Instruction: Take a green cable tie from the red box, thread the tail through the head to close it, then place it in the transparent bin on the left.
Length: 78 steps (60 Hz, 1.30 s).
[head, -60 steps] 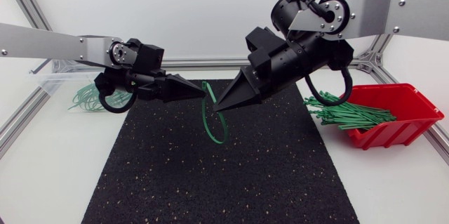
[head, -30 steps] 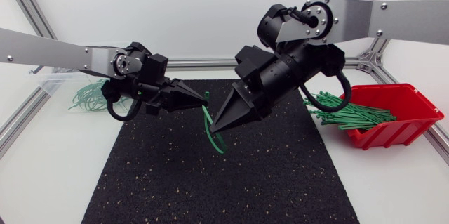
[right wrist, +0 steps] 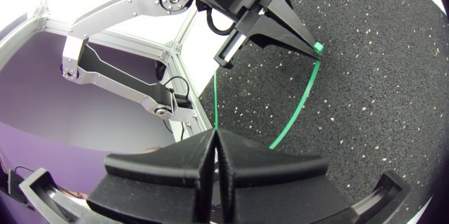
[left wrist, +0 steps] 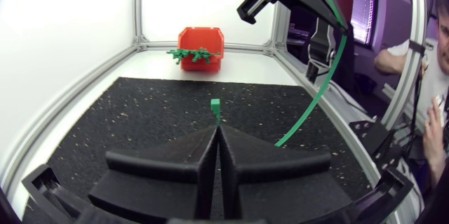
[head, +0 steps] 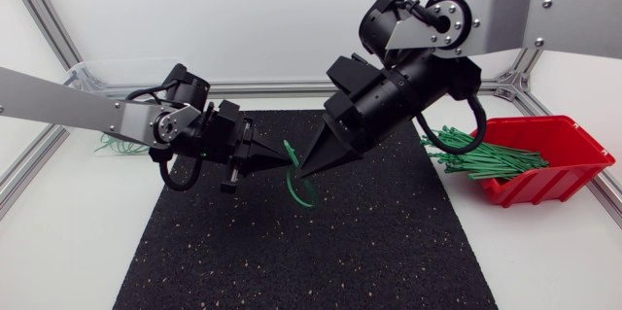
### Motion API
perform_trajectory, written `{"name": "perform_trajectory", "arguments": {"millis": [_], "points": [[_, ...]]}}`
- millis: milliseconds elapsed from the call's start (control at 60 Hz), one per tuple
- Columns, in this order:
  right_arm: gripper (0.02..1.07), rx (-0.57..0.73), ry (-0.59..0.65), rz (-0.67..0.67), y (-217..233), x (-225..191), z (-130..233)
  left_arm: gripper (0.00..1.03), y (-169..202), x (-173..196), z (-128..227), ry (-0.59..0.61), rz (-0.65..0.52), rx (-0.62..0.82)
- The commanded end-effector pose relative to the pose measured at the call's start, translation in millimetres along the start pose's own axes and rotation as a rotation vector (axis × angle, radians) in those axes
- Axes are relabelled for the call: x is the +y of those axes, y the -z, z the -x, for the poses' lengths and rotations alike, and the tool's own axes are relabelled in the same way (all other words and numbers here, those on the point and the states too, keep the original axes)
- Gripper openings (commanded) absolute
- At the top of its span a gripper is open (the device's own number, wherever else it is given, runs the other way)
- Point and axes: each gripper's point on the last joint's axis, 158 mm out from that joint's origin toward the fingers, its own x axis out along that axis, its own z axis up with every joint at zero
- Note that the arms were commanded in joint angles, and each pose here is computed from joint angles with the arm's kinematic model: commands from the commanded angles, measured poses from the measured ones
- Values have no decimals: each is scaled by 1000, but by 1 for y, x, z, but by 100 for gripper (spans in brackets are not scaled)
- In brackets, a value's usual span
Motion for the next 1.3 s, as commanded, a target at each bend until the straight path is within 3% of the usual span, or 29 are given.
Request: {"name": "perform_trajectory", "arguments": {"millis": [0,150,350,517,1117,1283], "points": [[7,6,7,25,8,5,1,4,-9,-2,-2,-59,62,-34],[7,13,-2,-3,12,11,3,4,-26,4,0,-94,172,-119],[7,2,-30,-52,10,30,7,4,-44,-7,16,-21,313,-177],[7,-12,-35,-100,4,31,8,4,-47,-12,19,6,365,-192],[7,-53,-120,-328,-21,31,5,4,-57,-13,20,16,394,-225],[7,-60,-144,-415,-30,13,5,4,-56,-14,22,7,401,-233]]}}
